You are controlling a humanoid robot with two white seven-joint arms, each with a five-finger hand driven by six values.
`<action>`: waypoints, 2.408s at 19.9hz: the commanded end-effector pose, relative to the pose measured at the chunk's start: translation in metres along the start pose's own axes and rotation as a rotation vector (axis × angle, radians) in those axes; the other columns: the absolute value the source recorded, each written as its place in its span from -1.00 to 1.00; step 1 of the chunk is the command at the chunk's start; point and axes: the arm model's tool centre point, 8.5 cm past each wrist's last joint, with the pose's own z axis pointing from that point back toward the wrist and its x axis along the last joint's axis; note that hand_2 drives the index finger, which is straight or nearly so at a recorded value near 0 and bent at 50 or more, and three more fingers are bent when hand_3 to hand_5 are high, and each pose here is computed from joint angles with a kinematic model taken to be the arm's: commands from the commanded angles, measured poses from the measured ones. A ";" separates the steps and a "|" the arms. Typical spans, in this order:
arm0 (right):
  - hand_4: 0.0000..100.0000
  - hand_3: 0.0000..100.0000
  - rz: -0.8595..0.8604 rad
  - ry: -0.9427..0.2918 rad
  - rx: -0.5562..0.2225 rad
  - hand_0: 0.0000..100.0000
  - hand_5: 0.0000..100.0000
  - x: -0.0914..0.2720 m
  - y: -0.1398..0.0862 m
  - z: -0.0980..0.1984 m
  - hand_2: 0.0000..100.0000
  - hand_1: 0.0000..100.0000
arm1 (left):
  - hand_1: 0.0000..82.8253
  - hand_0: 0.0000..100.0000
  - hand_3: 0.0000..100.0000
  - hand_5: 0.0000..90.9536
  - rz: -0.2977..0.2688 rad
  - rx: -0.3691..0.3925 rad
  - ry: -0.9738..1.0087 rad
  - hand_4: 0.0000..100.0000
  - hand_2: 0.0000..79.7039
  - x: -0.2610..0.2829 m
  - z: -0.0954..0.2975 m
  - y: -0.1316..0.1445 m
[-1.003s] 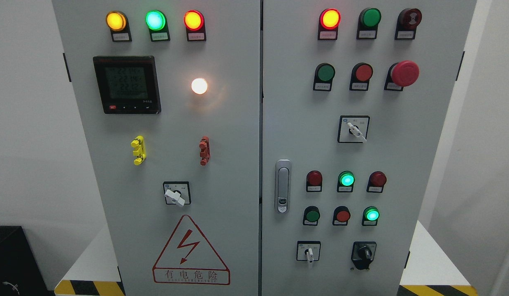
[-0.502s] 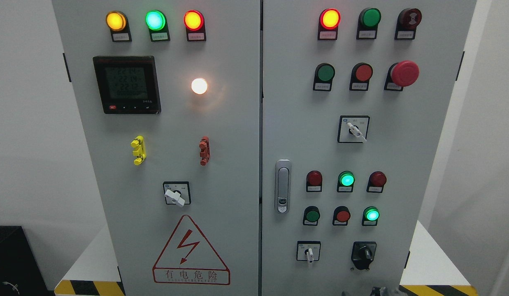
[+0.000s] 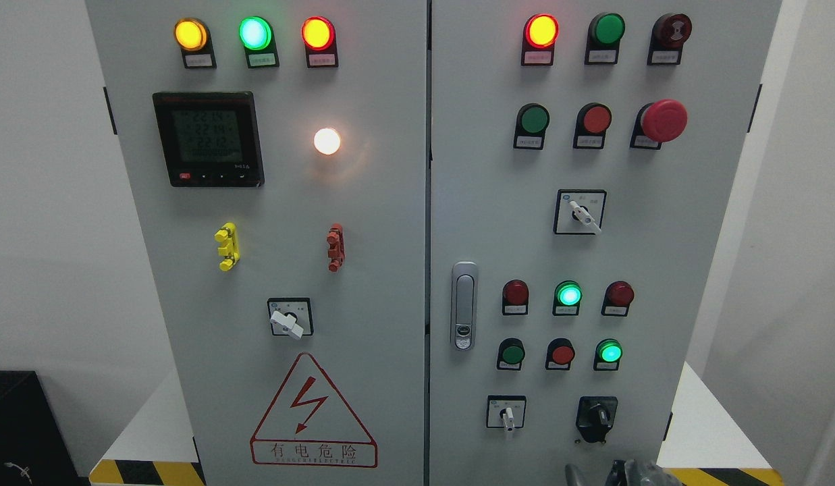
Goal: Flip black knob to close circuit
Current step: 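Raise the right hand up toward the small black rotary knob, then grip the black knob with the right hand fingers and twist it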
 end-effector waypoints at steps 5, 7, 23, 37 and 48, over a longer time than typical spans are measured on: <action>0.57 0.89 0.022 0.013 -0.034 -1.00 0.63 0.000 -0.012 -0.010 0.57 -1.00 | 0.34 -0.76 -1.00 -1.00 -0.042 -0.008 0.019 -1.00 -1.00 -0.007 0.002 -0.001; 0.57 0.89 0.019 0.012 -0.045 -1.00 0.63 0.002 -0.016 -0.014 0.57 -1.00 | 0.34 -0.76 -1.00 -1.00 -0.044 -0.008 0.019 -1.00 -1.00 -0.007 0.002 -0.001; 0.56 0.89 0.020 0.042 -0.040 -1.00 0.62 -0.003 -0.016 -0.028 0.58 -0.95 | 0.34 -0.76 -1.00 -1.00 -0.042 -0.008 0.017 -1.00 -1.00 -0.007 0.002 -0.001; 0.56 0.89 0.016 0.059 -0.060 -1.00 0.61 -0.008 -0.024 -0.034 0.58 -0.92 | 0.34 -0.76 -1.00 -1.00 -0.044 -0.008 0.019 -1.00 -1.00 -0.007 0.002 -0.001; 0.56 0.89 0.013 0.074 -0.067 -1.00 0.60 -0.014 -0.027 -0.035 0.57 -0.91 | 0.34 -0.76 -1.00 -1.00 -0.041 -0.007 0.019 -1.00 -1.00 -0.007 0.002 0.000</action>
